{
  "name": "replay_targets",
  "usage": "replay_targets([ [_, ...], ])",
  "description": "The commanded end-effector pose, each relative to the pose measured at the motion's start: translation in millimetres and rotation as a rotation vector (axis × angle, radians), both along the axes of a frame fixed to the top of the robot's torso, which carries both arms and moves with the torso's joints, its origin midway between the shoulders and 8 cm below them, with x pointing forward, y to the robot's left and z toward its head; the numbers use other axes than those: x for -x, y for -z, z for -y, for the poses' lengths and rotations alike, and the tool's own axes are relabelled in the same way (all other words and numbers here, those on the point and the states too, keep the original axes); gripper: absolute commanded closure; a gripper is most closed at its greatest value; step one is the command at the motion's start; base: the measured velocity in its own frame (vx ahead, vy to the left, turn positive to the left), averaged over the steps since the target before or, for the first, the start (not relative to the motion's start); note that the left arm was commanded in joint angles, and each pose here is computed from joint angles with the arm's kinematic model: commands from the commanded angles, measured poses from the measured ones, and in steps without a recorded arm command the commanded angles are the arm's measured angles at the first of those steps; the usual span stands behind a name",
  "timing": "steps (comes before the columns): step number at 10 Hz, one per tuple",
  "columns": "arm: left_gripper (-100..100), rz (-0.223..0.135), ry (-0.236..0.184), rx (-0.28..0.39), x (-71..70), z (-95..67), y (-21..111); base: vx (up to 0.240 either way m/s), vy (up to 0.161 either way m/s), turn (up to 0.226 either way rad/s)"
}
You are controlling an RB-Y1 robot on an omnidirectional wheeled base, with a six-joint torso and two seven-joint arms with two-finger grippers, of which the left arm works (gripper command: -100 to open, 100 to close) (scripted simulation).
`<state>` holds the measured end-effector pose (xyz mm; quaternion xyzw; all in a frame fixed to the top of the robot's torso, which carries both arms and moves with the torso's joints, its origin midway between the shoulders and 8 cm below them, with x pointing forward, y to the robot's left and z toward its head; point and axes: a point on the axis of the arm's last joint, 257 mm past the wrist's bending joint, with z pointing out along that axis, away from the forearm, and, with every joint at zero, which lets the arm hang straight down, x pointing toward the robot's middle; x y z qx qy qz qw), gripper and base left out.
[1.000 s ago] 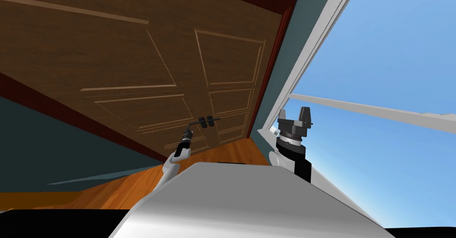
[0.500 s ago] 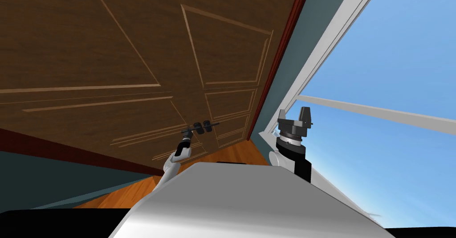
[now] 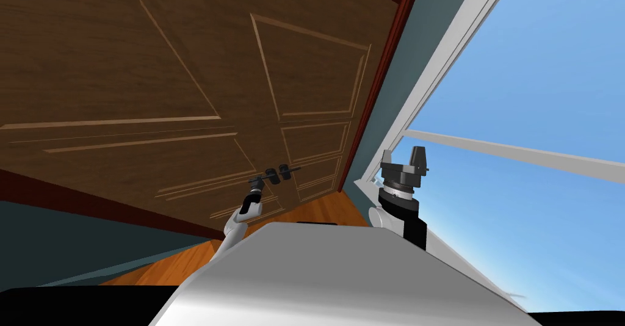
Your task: Pull the door open
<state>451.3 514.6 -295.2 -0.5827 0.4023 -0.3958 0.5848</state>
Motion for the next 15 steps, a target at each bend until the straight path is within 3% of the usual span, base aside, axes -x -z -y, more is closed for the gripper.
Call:
replay_targets([
  [1, 100, 0.001, -0.003, -0.003, 0.8, -2.3, -1.2, 0.000, 0.000, 0.000],
  [4, 100, -0.009, 0.003, -0.007, 9.8, -9.2, 0.9, -0.181, 0.010, -0.077],
  [12, 100, 0.005, 0.120, 0.008, 1.3, 28.1, -2.7, -0.204, 0.038, -0.142],
  [13, 100, 0.001, 0.104, 0.002, 5.3, 19.3, -2.9, -0.088, 0.016, -0.027],
  [15, 100, 0.000, 0.129, 0.003, 9.1, 24.5, -1.8, -0.150, 0.025, -0.112],
])
